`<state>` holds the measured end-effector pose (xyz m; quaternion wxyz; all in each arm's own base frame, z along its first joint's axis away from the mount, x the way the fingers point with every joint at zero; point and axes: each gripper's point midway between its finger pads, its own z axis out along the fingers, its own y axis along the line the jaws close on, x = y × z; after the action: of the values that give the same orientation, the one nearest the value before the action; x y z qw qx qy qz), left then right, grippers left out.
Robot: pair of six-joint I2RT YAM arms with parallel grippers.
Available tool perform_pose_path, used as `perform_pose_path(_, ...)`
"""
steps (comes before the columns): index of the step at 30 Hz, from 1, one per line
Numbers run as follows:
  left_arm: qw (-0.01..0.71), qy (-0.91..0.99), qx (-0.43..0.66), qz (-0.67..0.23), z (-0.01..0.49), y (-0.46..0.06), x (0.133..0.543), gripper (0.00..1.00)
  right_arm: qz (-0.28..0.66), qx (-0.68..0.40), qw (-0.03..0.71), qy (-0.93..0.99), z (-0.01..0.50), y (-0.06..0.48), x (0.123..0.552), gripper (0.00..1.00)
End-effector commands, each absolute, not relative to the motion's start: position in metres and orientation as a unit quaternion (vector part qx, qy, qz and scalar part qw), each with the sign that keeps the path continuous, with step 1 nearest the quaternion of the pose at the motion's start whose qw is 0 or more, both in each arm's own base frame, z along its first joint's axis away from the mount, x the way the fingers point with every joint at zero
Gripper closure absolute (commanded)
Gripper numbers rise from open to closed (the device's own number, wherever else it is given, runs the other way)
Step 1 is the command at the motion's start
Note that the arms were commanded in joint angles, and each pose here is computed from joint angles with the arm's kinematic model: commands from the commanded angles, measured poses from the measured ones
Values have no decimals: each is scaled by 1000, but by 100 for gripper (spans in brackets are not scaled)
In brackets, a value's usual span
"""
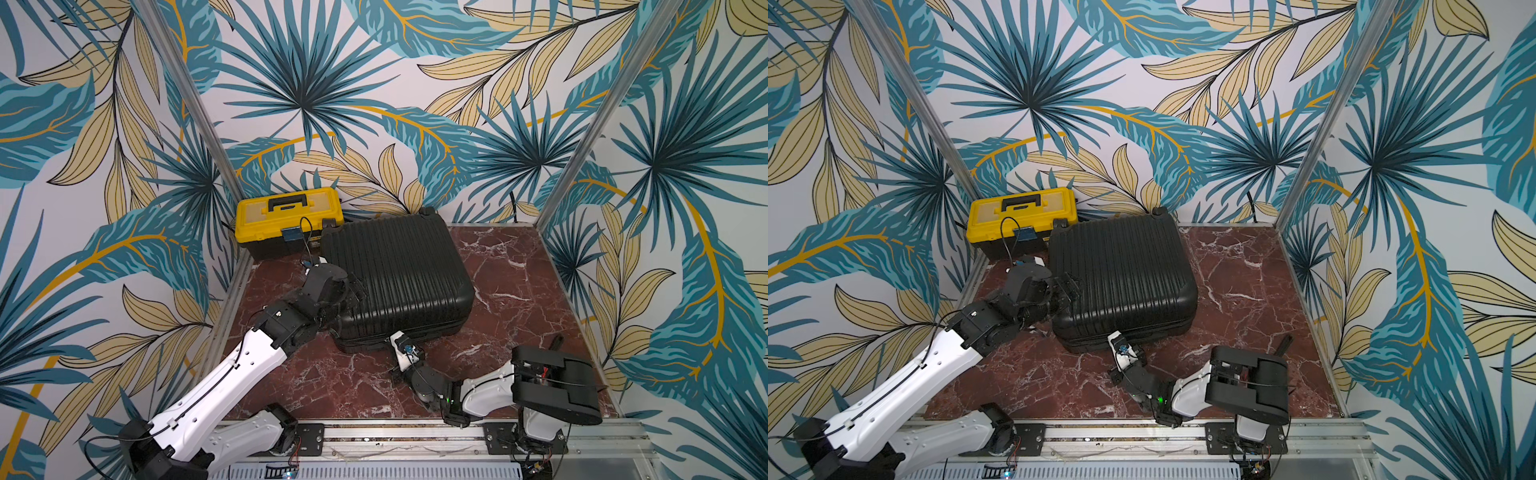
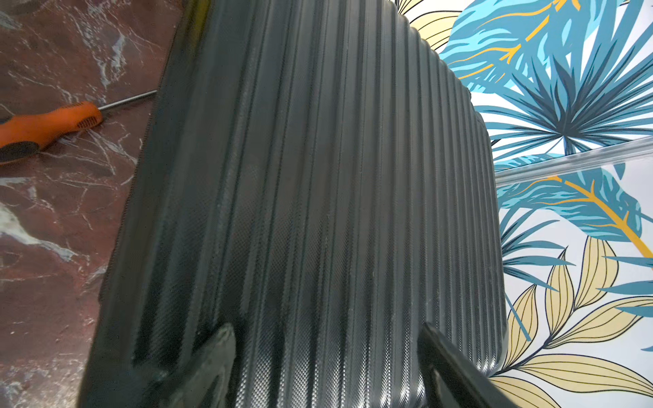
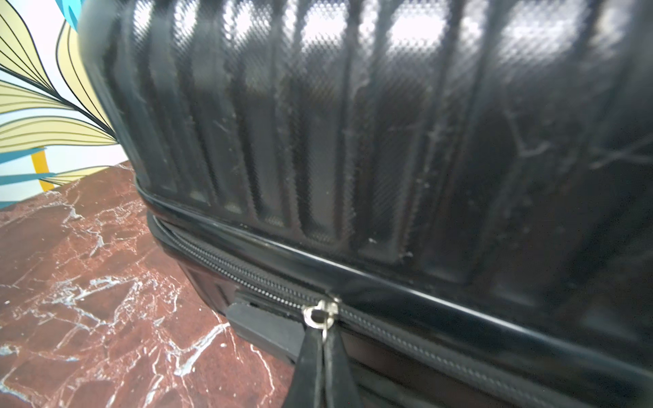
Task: Open the suitcase zippers
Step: Unzip the zipper on the suitcase.
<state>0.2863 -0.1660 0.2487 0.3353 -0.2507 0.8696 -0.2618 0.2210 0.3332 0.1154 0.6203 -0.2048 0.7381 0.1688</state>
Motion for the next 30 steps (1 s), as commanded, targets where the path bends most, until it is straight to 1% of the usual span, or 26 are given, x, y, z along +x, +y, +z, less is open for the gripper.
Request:
perform_pose_path(1,236,927,-260,-129,168,-138,255,17,124,-177,632,744,118,307,230,100)
perform_pose_path(10,233,935,-256,-71,150,-122,256,17,85,-183,630,750,124,272,231,100)
perform_pose_path(16,231,937,-256,-55,142,-116,255,18,48,-164,613,771,129,223,238,100)
perform_pose_path(19,231,937,-256,-49,141,-112,256,18,30,-125,611,781,138,183,247,100)
perform_pose_path(24,232,938,-253,-41,138,-110,256,18,28,-17,626,779,158,119,265,100)
perform_pose_path(27,229,940,-249,-39,136,-110,256,18,30,30,630,775,165,97,277,100)
perform_pose_path(28,229,941,-247,-38,136,-110,257,18,38,39,628,777,166,95,281,100)
perform_pose_path(30,232,944,-231,-47,143,-115,259,18,61,22,619,783,168,106,287,100)
